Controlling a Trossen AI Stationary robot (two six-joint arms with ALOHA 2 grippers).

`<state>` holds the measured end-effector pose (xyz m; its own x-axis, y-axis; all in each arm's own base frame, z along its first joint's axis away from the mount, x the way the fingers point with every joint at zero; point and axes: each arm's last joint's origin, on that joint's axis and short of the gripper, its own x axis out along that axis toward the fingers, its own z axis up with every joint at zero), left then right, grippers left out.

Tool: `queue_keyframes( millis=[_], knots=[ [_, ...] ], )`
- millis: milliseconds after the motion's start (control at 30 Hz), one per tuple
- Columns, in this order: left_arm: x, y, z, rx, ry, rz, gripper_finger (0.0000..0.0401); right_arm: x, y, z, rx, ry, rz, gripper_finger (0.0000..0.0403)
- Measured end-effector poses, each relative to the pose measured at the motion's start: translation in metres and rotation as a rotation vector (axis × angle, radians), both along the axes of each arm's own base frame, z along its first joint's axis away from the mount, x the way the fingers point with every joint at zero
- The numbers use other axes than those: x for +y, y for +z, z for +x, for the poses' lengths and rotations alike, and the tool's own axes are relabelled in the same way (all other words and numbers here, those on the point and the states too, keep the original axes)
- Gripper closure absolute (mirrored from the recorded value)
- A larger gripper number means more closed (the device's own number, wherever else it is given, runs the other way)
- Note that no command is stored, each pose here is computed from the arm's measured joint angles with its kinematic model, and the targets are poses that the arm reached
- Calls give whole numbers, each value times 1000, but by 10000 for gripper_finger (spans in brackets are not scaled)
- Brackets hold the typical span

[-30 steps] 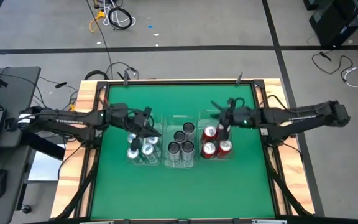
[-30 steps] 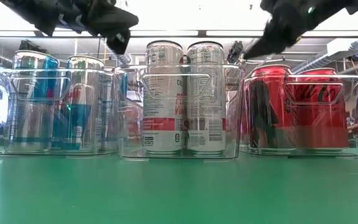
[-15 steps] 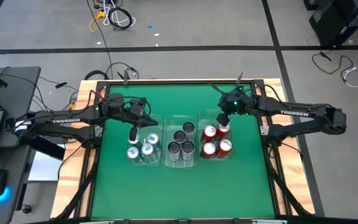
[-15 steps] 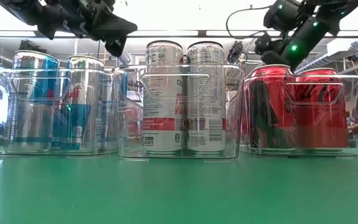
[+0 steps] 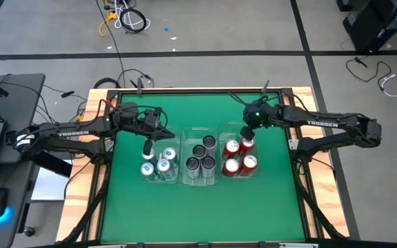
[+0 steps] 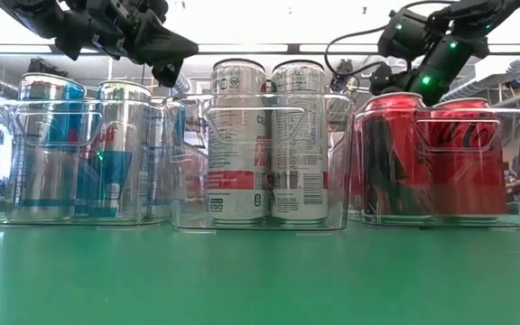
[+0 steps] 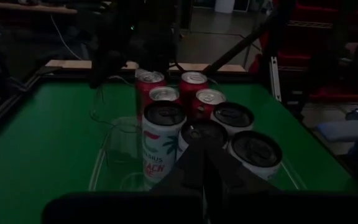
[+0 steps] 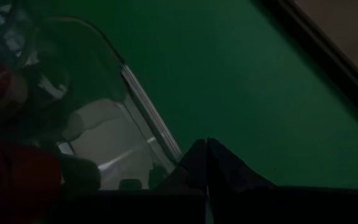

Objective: Sort soda cans
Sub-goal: Adjust the transparent bins

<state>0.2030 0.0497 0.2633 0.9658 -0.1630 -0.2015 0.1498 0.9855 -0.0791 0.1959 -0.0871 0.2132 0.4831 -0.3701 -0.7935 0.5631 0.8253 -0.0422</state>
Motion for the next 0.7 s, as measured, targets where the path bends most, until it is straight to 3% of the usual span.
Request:
queue_keyframes(
  millis=[700],
  knots=[
    [0, -1, 0, 14, 14, 0, 401, 15, -1, 1, -14, -24, 83, 403]
  ],
)
